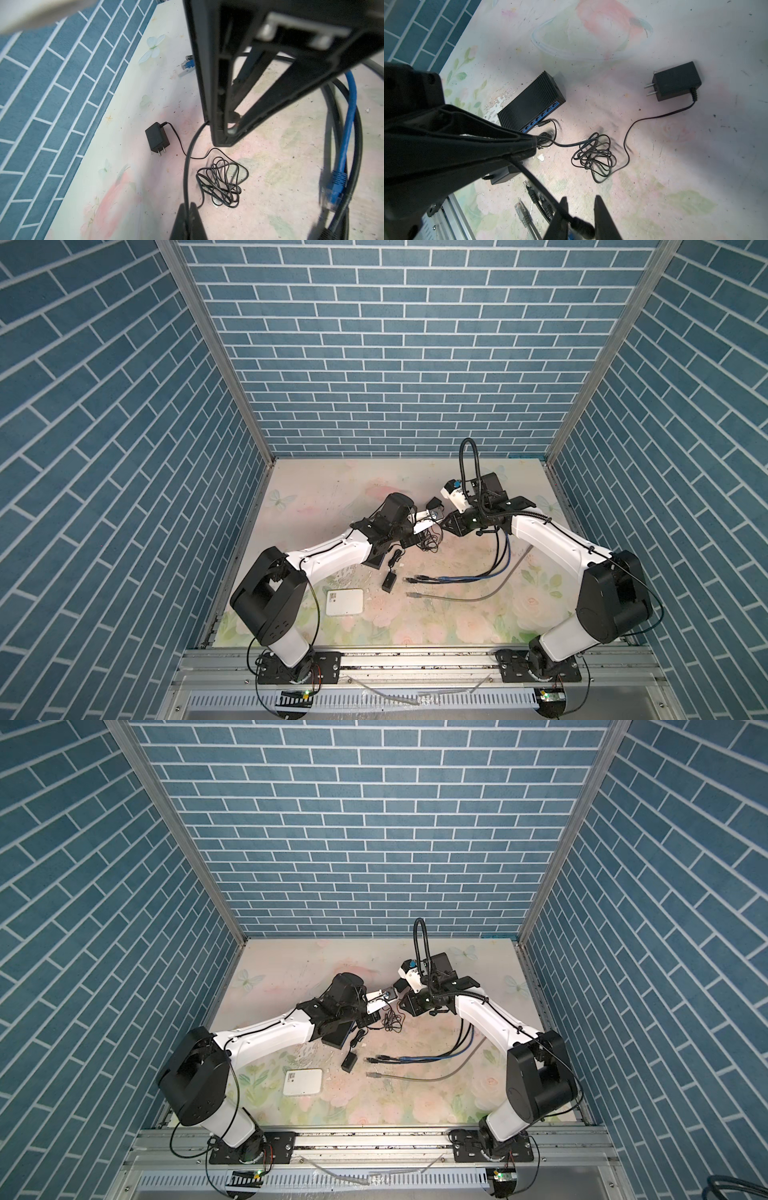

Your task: Insert the plug into the switch port

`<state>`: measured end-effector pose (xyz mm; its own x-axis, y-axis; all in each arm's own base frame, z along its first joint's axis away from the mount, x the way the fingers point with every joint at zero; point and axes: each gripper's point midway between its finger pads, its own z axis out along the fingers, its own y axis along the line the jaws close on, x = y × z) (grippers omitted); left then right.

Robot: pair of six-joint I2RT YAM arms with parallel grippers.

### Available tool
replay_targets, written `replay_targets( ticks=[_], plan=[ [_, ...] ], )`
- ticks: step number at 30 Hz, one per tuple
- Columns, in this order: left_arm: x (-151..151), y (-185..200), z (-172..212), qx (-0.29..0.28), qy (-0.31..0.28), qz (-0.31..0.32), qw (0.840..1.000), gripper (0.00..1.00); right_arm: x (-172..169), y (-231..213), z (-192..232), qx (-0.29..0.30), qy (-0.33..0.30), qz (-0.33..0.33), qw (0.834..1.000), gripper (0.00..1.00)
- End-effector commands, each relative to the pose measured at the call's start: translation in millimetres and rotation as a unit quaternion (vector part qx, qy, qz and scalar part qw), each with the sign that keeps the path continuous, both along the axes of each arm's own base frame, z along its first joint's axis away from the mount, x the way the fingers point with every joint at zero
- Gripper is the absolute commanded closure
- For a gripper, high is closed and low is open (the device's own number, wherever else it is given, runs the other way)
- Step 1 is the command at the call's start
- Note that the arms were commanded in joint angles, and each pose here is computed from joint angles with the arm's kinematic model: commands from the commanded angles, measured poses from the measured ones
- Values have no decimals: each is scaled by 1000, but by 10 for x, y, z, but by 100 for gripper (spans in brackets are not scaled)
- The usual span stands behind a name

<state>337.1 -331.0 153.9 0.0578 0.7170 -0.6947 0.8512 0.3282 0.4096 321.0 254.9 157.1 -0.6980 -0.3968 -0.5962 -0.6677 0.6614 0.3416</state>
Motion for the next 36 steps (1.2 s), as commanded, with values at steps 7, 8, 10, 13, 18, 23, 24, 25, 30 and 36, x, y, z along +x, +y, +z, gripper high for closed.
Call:
replay_targets(
  ticks=[7, 8, 10, 13, 18, 23, 24, 25, 30, 36],
  plan=[
    [-40, -27, -35, 33, 7, -22, 999, 100, 61, 10, 71, -21, -6, 11, 1000, 77],
    [-42, -31, -31, 32, 7, -23, 999, 100, 67, -4, 58, -27, -6, 9, 1000, 77],
    [-48, -31, -44, 34, 7, -26, 999, 100, 57, -10, 56, -29, -5, 11, 999, 73],
    [-44, -21, -69, 40, 7, -26, 999, 100, 42, -4, 71, -30, -6, 15, 999, 65],
    [-61, -21, -125, 52, 15, -32, 998, 100, 52, -43, 74, -41, -15, 13, 999, 61],
    [-92, -22, -161, 59, 19, -39, 997, 100, 78, -50, 112, -48, -35, 22, 998, 58],
    [-97, -22, -156, 59, 19, -40, 997, 100, 76, -45, 111, -49, -38, 26, 998, 58],
    [-104, -22, -157, 59, 19, -42, 997, 100, 74, -43, 115, -51, -41, 31, 997, 58],
    [-134, -11, -166, 66, 19, -49, 996, 100, 5, 25, 215, -33, -53, 67, 996, 58],
    [-132, -3, -183, 85, 4, -49, 995, 100, -120, 149, 369, 1, -51, 110, 993, 60]
  ],
)
